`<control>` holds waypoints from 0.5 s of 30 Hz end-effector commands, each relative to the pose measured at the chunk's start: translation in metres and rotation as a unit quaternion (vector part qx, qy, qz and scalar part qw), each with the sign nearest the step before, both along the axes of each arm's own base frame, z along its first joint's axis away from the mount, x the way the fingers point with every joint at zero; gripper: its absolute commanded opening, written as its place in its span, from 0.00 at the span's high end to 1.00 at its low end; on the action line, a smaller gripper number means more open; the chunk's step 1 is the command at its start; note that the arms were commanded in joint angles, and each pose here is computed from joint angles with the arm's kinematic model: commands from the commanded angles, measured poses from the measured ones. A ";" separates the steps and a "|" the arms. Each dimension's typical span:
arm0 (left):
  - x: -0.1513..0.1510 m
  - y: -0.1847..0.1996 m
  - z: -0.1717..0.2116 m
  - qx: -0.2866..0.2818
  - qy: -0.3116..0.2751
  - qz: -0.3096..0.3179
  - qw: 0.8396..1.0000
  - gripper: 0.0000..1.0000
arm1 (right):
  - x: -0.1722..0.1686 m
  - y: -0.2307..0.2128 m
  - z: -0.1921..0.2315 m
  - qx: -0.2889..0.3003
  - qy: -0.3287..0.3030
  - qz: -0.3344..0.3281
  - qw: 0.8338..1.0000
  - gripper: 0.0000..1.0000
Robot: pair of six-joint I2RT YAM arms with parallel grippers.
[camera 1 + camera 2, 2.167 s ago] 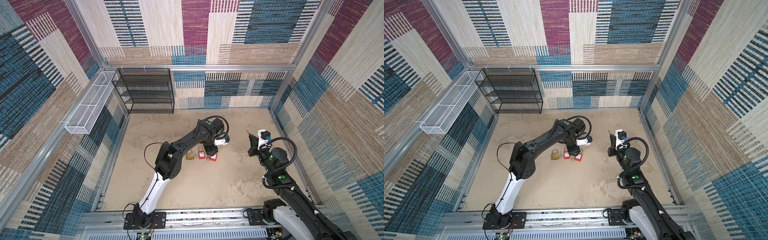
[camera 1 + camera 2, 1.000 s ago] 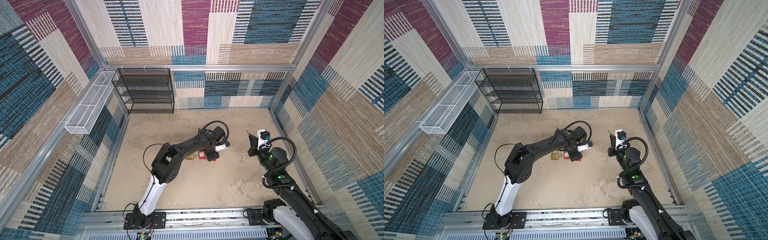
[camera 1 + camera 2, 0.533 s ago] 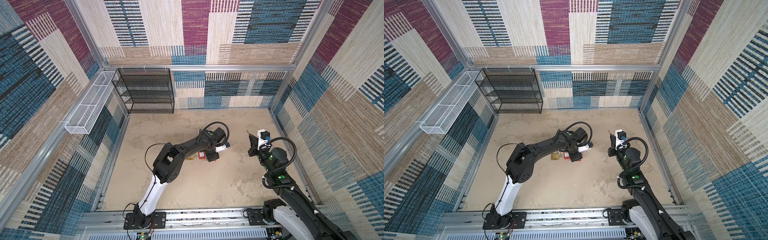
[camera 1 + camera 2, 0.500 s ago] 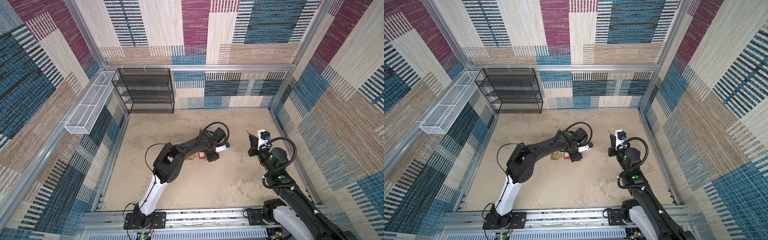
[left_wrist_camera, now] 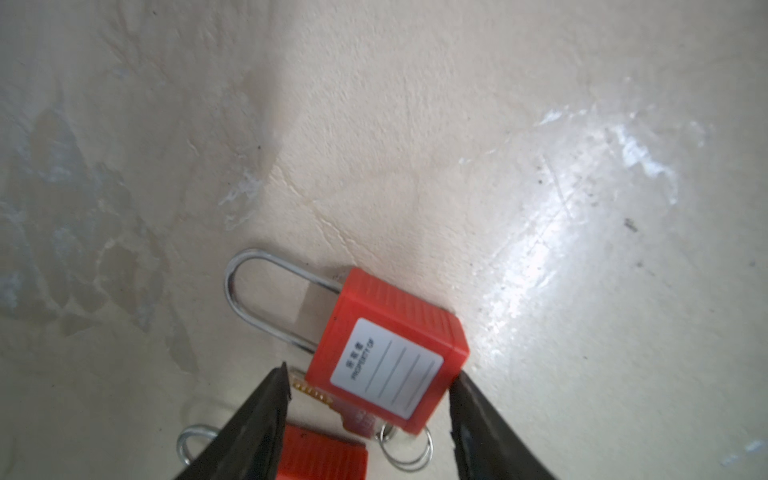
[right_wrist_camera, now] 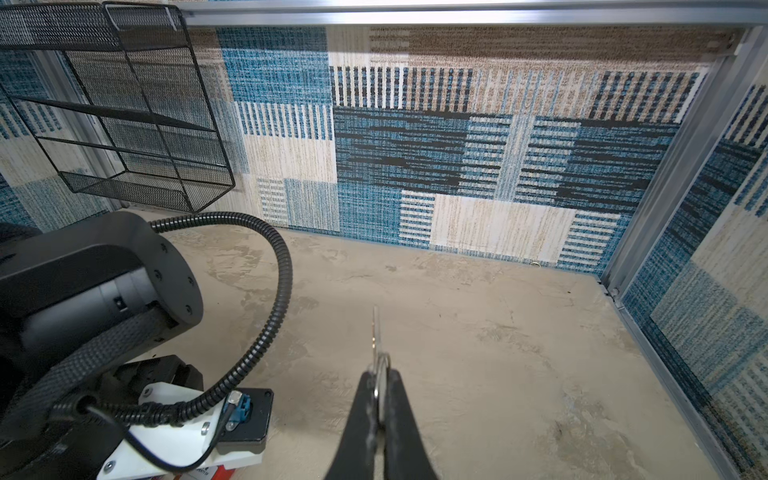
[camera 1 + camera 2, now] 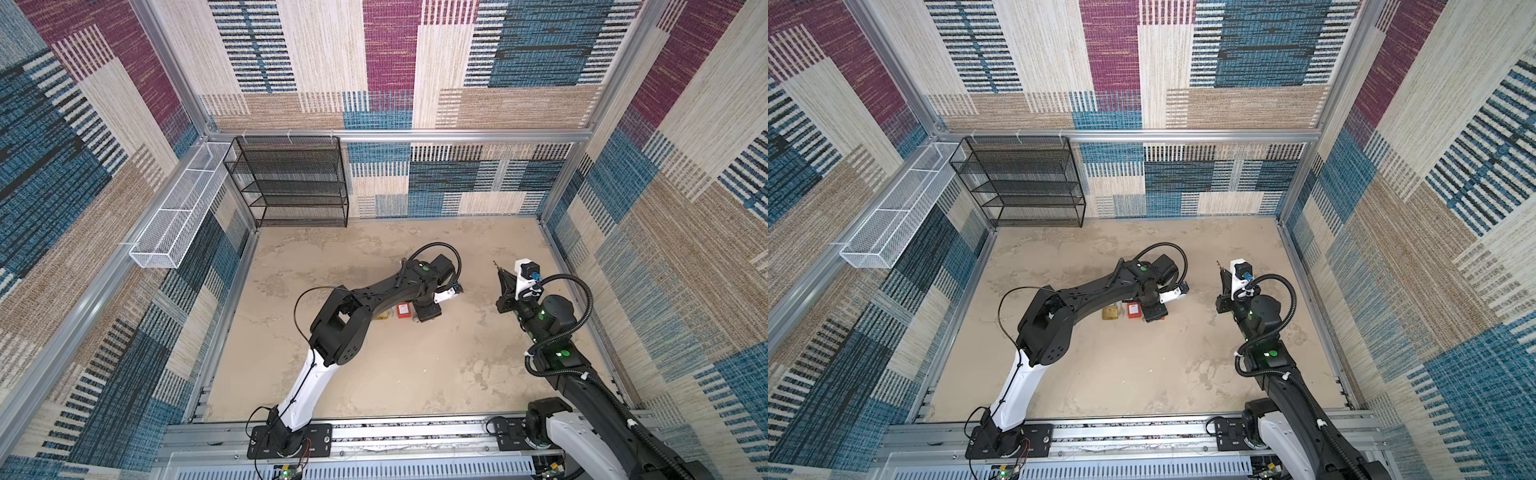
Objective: Lock with the key
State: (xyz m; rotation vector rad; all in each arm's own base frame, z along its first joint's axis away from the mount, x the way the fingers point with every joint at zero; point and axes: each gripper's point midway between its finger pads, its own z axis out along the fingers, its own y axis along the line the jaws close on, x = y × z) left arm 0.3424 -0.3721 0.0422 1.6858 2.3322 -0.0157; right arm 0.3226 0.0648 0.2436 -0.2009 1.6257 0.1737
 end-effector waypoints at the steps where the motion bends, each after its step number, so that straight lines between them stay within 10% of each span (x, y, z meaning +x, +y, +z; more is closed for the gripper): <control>1: 0.002 -0.004 0.003 -0.011 0.001 0.012 1.000 0.37 | 0.000 0.001 0.009 -0.002 -0.018 0.002 1.000 1.00; 15: 0.001 -0.005 0.010 -0.027 -0.008 0.014 1.000 0.37 | 0.000 0.001 0.008 -0.005 -0.016 0.004 1.000 1.00</control>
